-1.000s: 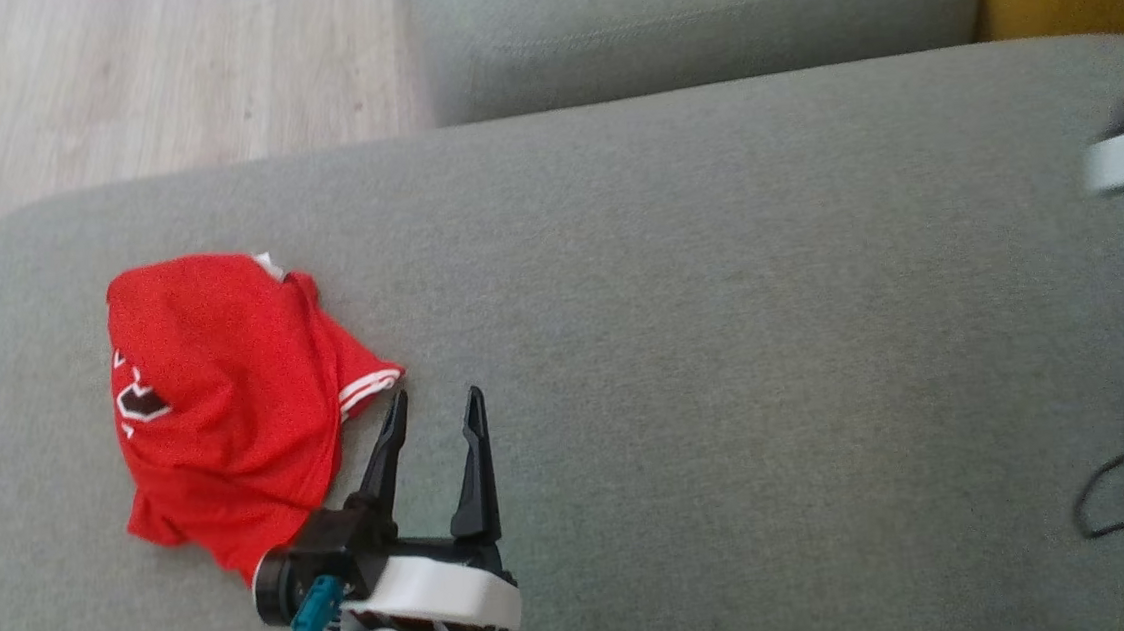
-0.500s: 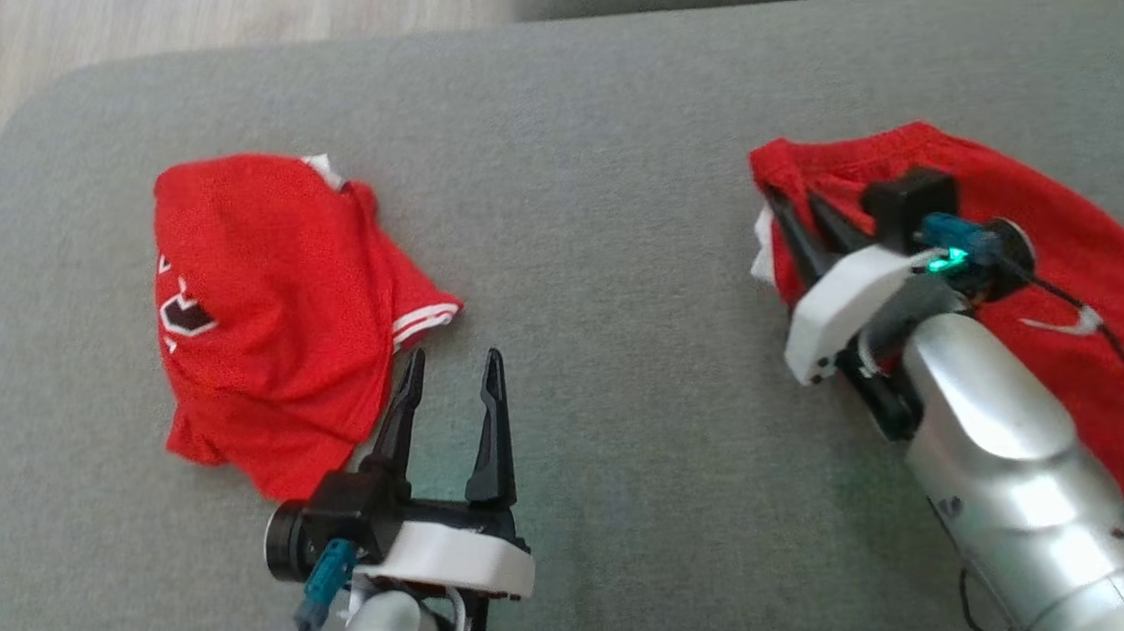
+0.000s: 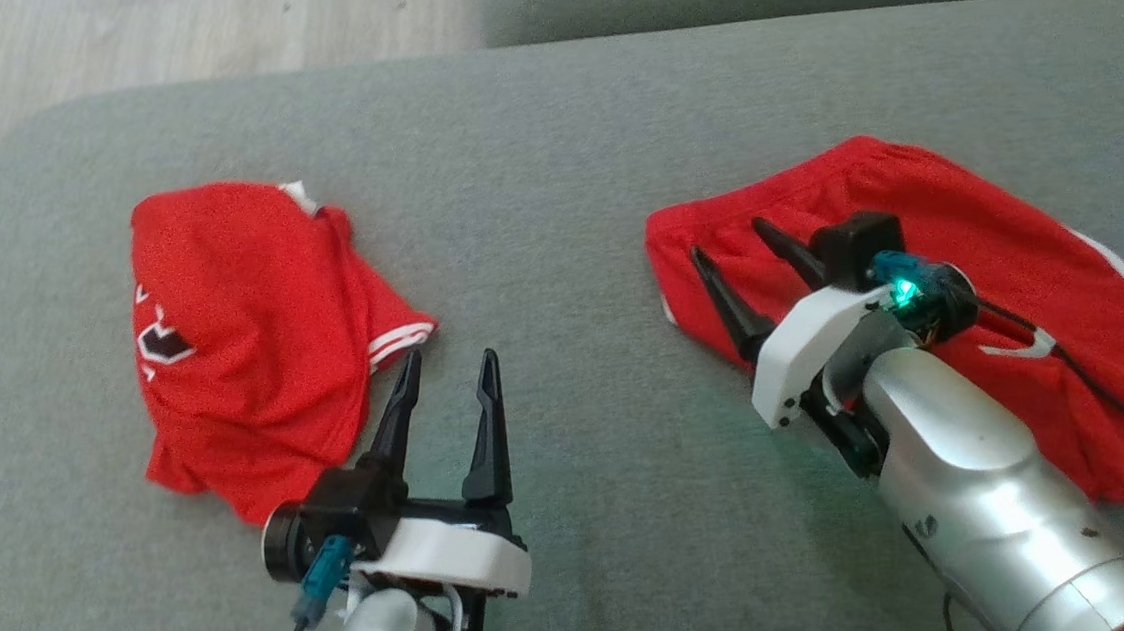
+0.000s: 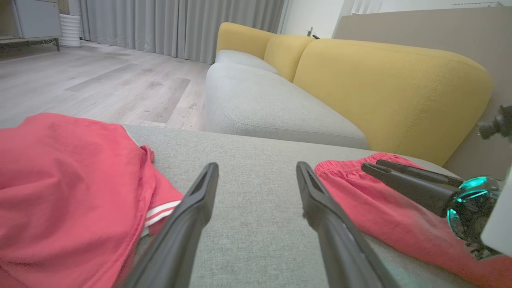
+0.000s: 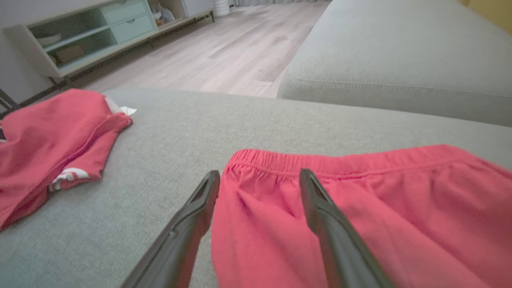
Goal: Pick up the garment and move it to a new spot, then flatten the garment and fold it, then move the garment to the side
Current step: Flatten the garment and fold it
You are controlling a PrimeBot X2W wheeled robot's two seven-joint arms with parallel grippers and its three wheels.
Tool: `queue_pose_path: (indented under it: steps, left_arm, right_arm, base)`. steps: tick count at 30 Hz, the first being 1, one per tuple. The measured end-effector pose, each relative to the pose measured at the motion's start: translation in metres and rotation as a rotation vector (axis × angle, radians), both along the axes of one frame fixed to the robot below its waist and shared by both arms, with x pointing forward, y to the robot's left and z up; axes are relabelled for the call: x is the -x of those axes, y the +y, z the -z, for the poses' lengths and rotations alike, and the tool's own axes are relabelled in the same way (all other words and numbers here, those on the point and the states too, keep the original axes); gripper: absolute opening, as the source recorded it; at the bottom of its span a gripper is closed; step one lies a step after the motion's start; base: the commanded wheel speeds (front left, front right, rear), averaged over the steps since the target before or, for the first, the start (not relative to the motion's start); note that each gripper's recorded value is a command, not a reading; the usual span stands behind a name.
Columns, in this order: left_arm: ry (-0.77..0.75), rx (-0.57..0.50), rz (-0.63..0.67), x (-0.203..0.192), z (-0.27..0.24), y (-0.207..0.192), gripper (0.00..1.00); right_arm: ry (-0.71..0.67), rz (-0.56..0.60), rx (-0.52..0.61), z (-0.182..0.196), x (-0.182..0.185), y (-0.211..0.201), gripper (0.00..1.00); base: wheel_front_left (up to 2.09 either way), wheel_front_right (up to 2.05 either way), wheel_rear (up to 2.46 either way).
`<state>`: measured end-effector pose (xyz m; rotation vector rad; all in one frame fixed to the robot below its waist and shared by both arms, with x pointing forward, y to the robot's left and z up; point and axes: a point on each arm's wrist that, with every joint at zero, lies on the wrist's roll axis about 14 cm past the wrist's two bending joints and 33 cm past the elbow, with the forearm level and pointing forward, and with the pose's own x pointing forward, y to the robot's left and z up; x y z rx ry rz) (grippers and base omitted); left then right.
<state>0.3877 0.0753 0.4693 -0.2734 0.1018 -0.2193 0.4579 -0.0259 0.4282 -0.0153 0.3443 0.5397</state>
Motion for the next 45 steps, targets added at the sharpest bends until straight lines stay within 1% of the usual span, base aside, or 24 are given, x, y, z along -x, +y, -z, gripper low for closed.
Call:
queue_pose_path:
  steps: [4,5,8,11,14,17,20,23,25,28,32,35,37,39,40,45]
  left_arm:
    - [-0.017,0.007,0.024,0.001,-0.007,-0.010,1.00]
    - [-0.017,0.007,0.024,0.001,-0.007,-0.010,1.00]
    - [-0.036,0.009,0.044,0.004,-0.013,-0.017,1.00]
    - [-0.046,0.016,0.064,0.007,-0.017,-0.024,1.00]
    - [-0.048,0.023,0.085,0.010,-0.019,-0.033,1.00]
    - [-0.050,0.027,0.111,0.012,-0.020,-0.042,1.00]
    - [-0.050,0.029,0.135,0.012,-0.020,-0.051,1.00]
    - [-0.045,0.032,0.160,0.010,-0.018,-0.059,1.00]
    - [-0.037,0.034,0.172,0.010,-0.015,-0.063,1.00]
    - [-0.022,0.036,0.184,0.008,-0.010,-0.066,1.00]
    - [-0.004,0.038,0.190,0.006,-0.003,-0.068,1.00]
    - [0.011,0.038,0.183,0.004,0.002,-0.065,1.00]
    - [0.022,0.034,0.177,0.002,0.006,-0.063,1.00]
    - [0.028,0.028,0.170,0.000,0.010,-0.060,1.00]
    - [0.033,0.026,0.162,-0.003,0.012,-0.057,1.00]
    - [0.051,0.023,0.143,-0.008,0.019,-0.051,1.00]
  right_arm:
    - [-0.042,0.083,-0.050,-0.019,-0.003,-0.022,1.00]
    - [-0.042,0.083,-0.050,-0.019,-0.003,-0.022,1.00]
    - [-0.098,0.192,-0.117,-0.038,-0.007,-0.049,1.00]
    - [-0.127,0.329,-0.172,-0.044,0.000,-0.088,1.00]
    - [-0.144,0.468,-0.204,-0.039,0.018,-0.130,1.00]
    - [-0.158,0.600,-0.219,-0.030,0.046,-0.172,1.00]
    - [-0.145,0.698,-0.234,-0.017,0.077,-0.199,1.00]
    - [-0.124,0.748,-0.241,-0.006,0.098,-0.210,1.00]
    - [-0.123,0.768,-0.255,-0.005,0.103,-0.212,1.00]
    - [-0.145,0.796,-0.260,-0.010,0.100,-0.221,1.00]
    - [-0.147,0.856,-0.229,-0.013,0.090,-0.245,1.00]
    - [-0.098,0.900,-0.198,-0.007,0.080,-0.262,1.00]
    - [-0.042,0.917,-0.175,0.002,0.073,-0.268,1.00]
    - [0.026,0.946,-0.174,0.015,0.070,-0.273,1.00]
    - [0.087,0.973,-0.167,0.029,0.070,-0.277,1.00]
    - [0.212,0.993,-0.114,0.057,0.070,-0.278,1.00]
  base:
    - [0.00,0.00,0.00]
    - [0.00,0.00,0.00]
    - [0.00,0.00,0.00]
    - [0.00,0.00,0.00]
    - [0.00,0.00,0.00]
    - [0.00,0.00,0.00]
    - [0.00,0.00,0.00]
    - [0.00,0.00,0.00]
    - [0.00,0.00,0.00]
    - [0.00,0.00,0.00]
    - [0.00,0.00,0.00]
    - [0.00,0.00,0.00]
    - [0.00,0.00,0.00]
    - [0.00,0.00,0.00]
    - [0.00,0.00,0.00]
    - [0.00,0.00,0.00]
